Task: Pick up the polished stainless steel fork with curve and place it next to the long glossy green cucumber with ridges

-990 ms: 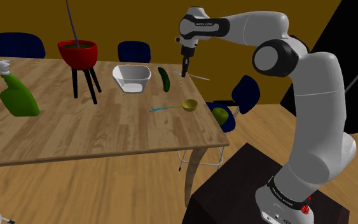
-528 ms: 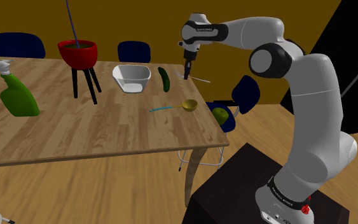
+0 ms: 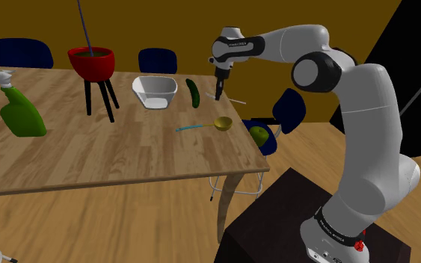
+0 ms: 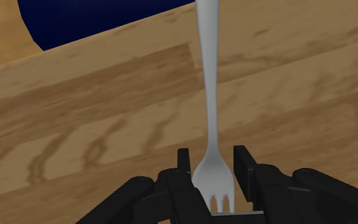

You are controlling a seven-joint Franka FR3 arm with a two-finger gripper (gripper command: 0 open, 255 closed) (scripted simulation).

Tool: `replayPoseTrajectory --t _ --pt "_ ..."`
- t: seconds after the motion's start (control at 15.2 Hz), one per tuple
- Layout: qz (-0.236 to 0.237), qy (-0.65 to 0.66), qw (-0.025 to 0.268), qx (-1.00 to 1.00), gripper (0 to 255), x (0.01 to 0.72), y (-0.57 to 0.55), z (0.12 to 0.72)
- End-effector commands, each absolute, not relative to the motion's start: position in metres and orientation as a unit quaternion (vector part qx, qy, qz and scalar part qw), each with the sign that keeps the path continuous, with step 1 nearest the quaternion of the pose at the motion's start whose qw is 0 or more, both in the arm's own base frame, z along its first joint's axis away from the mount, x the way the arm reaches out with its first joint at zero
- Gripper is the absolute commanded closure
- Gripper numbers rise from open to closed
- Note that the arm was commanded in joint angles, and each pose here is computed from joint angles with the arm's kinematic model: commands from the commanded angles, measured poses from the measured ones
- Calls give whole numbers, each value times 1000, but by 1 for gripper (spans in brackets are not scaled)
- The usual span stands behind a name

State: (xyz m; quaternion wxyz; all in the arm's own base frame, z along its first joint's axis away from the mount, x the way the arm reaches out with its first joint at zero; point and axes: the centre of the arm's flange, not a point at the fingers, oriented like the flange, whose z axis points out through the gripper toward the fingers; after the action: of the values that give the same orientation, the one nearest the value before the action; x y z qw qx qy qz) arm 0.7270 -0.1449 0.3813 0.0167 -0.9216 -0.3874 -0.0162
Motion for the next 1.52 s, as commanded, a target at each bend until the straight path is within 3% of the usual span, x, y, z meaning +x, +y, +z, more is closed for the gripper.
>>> replayPoseTrajectory --t 0.0,0.86,0.92,1.25,1.45 --pt "-16 -387 17 -922 255 727 -144 371" --pt "-16 -387 17 -922 255 727 -144 344" --pt "-16 -387 17 -922 0 727 -144 344" --pt "-16 -387 17 -922 0 727 -144 344" --pt "-16 -387 17 -922 0 726 -146 383"
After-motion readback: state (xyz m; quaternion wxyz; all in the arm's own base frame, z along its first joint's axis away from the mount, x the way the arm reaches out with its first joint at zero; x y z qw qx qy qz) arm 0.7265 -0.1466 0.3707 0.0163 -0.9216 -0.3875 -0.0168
